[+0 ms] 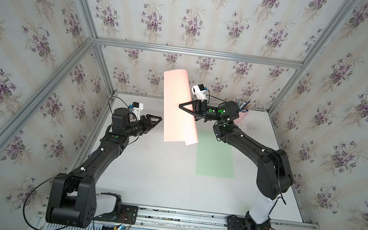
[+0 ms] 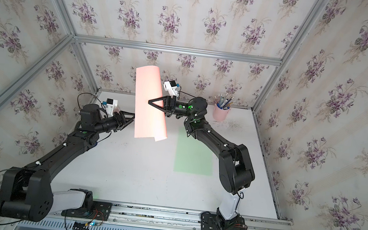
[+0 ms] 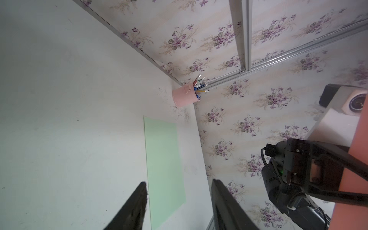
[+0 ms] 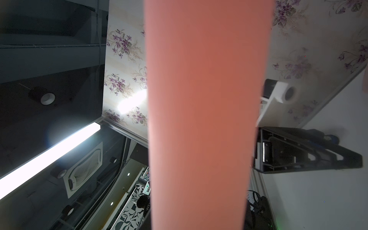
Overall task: Fold the rectangular paper in half along the long edge
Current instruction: Fold the paper.
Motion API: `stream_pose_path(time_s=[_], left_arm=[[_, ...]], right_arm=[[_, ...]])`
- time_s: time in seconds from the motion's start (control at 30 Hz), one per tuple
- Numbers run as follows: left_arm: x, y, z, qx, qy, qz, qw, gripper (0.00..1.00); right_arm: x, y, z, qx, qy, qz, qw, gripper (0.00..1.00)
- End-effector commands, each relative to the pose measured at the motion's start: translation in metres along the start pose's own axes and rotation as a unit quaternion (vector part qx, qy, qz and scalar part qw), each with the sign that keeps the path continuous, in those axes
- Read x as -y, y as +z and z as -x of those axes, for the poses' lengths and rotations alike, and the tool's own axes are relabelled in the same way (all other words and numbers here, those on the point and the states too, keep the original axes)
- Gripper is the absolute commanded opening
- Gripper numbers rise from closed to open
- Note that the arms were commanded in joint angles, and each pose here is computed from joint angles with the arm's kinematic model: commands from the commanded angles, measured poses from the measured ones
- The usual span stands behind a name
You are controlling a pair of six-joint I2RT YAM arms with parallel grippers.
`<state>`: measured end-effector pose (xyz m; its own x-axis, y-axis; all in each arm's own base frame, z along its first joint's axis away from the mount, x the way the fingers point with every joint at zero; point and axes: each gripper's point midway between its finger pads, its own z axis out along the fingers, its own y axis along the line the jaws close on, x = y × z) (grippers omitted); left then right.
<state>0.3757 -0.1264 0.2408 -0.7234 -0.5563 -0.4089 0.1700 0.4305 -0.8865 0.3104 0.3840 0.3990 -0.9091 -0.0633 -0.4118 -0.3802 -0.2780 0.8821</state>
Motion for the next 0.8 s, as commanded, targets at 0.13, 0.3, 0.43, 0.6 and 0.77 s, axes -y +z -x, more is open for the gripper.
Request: stream_pose_path(time_s=[0.13,0.3,0.43,0.6,0.77], left_arm=[[0.090,0.011,-0.009,-0.027,0.045,-0.119,0.991,0.54],[0.123,0.007,-0.020,-0.037,0.070,-0.128,0.989,0.54],[0.133,0.002,-0.024,-0.041,0.079,-0.127,0.988,0.54],[0.138,-0.003,-0.027,-0.045,0.082,-0.120,0.988,0.54],[0.142,-0.001,-0.033,-0.053,0.085,-0.121,0.988,0.55]], right_arm=[[-0.010,0.001,0.008,0.012,-0.005,0.007,1.000,0.31],[0.008,-0.007,0.015,0.028,-0.002,-0.019,0.999,0.31],[0.015,-0.008,0.018,0.035,-0.003,-0.035,0.999,0.32],[0.025,-0.008,0.022,0.043,-0.004,-0.060,0.997,0.32],[0.029,-0.008,0.027,0.052,-0.008,-0.073,0.996,0.33]])
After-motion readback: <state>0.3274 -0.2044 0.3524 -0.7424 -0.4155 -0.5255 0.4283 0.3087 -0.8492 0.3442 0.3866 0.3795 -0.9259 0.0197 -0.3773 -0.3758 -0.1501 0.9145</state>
